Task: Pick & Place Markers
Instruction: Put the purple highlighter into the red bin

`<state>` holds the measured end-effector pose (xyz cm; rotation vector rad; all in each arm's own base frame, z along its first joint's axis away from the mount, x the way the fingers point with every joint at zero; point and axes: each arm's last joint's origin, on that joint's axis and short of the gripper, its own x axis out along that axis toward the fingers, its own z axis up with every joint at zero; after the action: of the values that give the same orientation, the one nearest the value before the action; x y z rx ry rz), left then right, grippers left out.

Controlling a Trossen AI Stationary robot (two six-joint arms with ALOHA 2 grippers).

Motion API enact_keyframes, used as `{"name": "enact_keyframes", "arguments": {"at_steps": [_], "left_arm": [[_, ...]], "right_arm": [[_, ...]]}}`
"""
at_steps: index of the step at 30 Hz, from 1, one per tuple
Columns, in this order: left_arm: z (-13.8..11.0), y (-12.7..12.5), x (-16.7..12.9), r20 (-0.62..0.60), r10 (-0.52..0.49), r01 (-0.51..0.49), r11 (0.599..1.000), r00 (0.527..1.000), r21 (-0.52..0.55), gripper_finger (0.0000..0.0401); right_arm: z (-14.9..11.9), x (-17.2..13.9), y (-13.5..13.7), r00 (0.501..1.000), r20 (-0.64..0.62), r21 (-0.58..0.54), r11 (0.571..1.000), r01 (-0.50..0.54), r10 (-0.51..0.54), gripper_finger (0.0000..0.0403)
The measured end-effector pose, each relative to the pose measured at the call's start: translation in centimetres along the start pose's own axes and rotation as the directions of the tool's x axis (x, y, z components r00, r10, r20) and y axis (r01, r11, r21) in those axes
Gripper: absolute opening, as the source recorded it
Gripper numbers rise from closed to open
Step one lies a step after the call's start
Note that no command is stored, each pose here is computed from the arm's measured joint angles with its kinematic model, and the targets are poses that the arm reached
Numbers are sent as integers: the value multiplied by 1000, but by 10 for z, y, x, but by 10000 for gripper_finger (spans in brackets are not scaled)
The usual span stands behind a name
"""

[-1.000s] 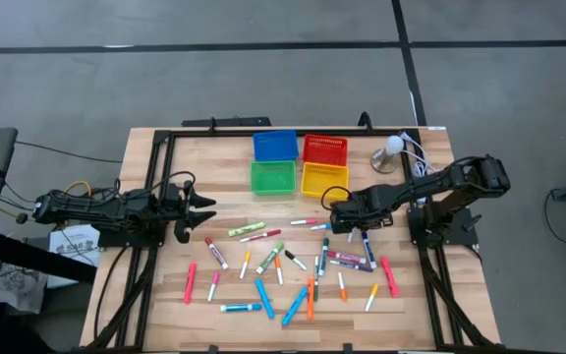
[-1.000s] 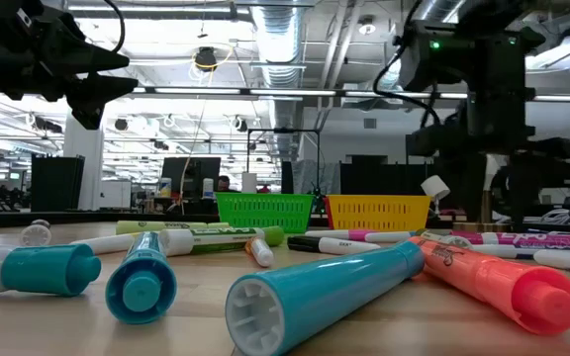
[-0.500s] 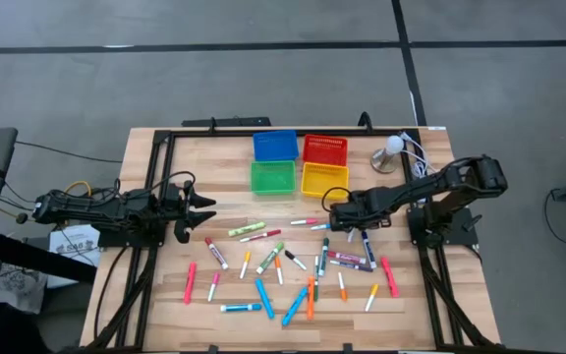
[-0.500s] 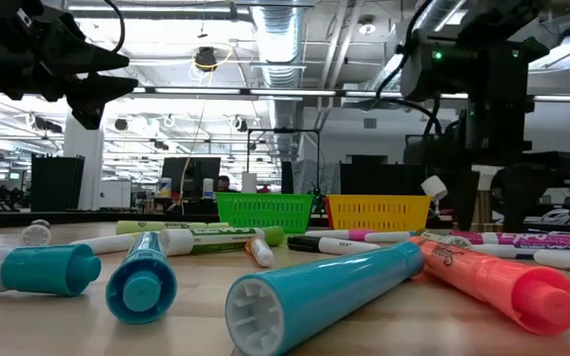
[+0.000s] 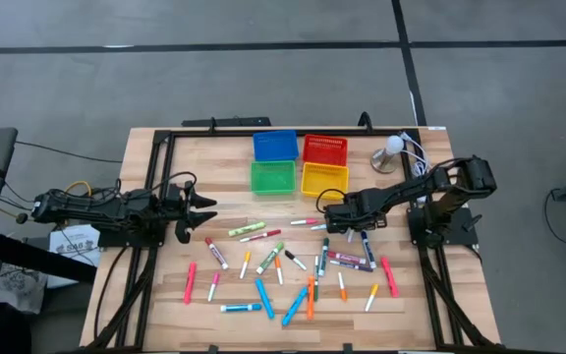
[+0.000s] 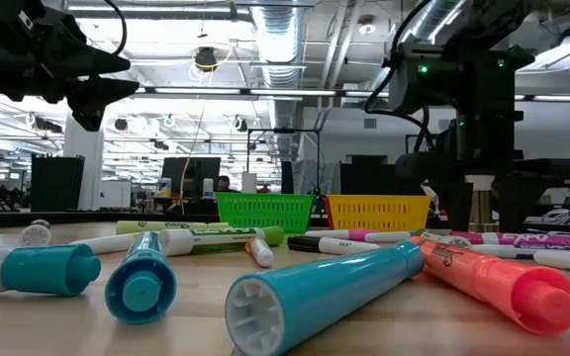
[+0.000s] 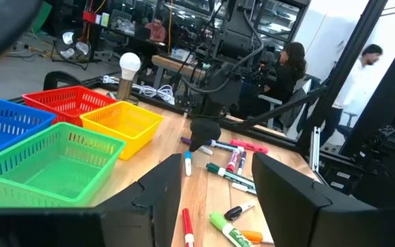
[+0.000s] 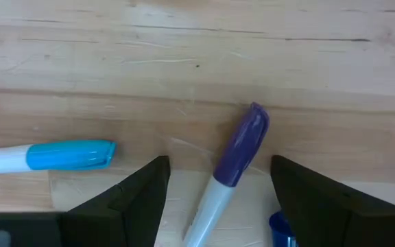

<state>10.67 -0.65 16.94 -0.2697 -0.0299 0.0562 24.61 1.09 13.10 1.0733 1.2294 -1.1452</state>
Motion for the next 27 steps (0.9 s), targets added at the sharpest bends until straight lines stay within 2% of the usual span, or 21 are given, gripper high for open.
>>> {"name": "enact_keyframes", "arguments": {"at_steps": [9, 18, 27], "left_arm": [[0, 0, 0, 5, -2, 2, 1000, 1000, -1, 177], [1, 0, 0, 6, -2, 2, 1000, 1000, -1, 177], [1, 0, 0, 7, -2, 2, 1000, 1000, -1, 177]], "right_arm": [[0, 1, -1, 1000, 1, 7, 1000, 9, -9, 239], [0, 1, 0, 1000, -2, 1, 1000, 0, 0, 162], [1, -2, 2, 1000, -1, -8, 1000, -7, 7, 112]]}}
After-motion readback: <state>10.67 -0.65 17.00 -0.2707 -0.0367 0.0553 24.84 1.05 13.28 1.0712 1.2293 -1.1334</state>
